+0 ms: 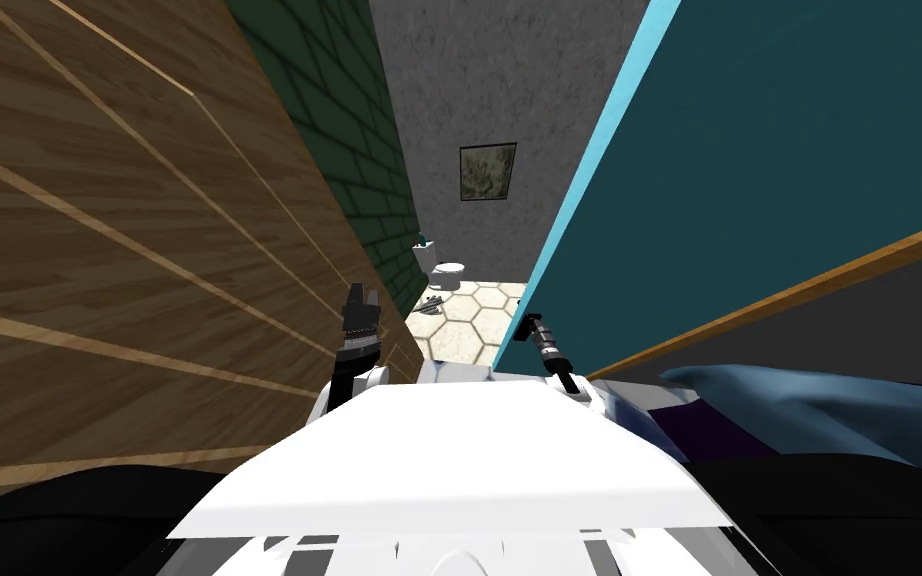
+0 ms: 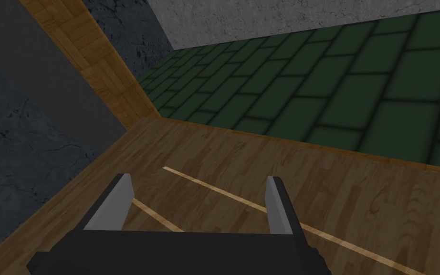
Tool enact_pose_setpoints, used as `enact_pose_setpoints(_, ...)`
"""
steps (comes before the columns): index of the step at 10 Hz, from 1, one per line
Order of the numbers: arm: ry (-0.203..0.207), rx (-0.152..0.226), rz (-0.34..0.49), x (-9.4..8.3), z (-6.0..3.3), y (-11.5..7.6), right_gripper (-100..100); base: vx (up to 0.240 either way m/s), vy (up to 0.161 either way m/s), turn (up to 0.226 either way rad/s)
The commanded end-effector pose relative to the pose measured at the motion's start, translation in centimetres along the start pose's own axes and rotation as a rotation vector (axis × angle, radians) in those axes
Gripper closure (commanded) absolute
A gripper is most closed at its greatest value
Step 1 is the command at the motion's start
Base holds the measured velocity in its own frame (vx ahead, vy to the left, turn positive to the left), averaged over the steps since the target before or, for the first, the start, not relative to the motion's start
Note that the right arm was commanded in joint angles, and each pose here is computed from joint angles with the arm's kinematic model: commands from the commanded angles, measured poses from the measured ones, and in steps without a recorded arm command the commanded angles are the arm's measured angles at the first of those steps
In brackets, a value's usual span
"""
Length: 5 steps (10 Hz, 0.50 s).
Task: Pull the door open
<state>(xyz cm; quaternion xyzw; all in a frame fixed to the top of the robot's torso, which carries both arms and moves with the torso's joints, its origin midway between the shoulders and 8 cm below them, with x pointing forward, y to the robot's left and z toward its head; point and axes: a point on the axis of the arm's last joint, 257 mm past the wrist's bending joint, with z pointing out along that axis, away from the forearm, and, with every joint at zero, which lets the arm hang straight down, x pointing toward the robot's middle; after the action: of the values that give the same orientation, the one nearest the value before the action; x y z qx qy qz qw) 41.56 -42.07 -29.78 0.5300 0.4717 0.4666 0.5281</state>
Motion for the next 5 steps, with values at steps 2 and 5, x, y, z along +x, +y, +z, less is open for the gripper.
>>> enact_pose_setpoints(2, 0.022, -0.002, -0.001, 0.3, -0.49, 0.0, 100, -0.062, -0.026, 0.061)
enact_pose_setpoints(5, 0.058, -0.006, -0.002, 0.9, -1.24, 0.1, 100, -0.188, -0.064, 0.097)
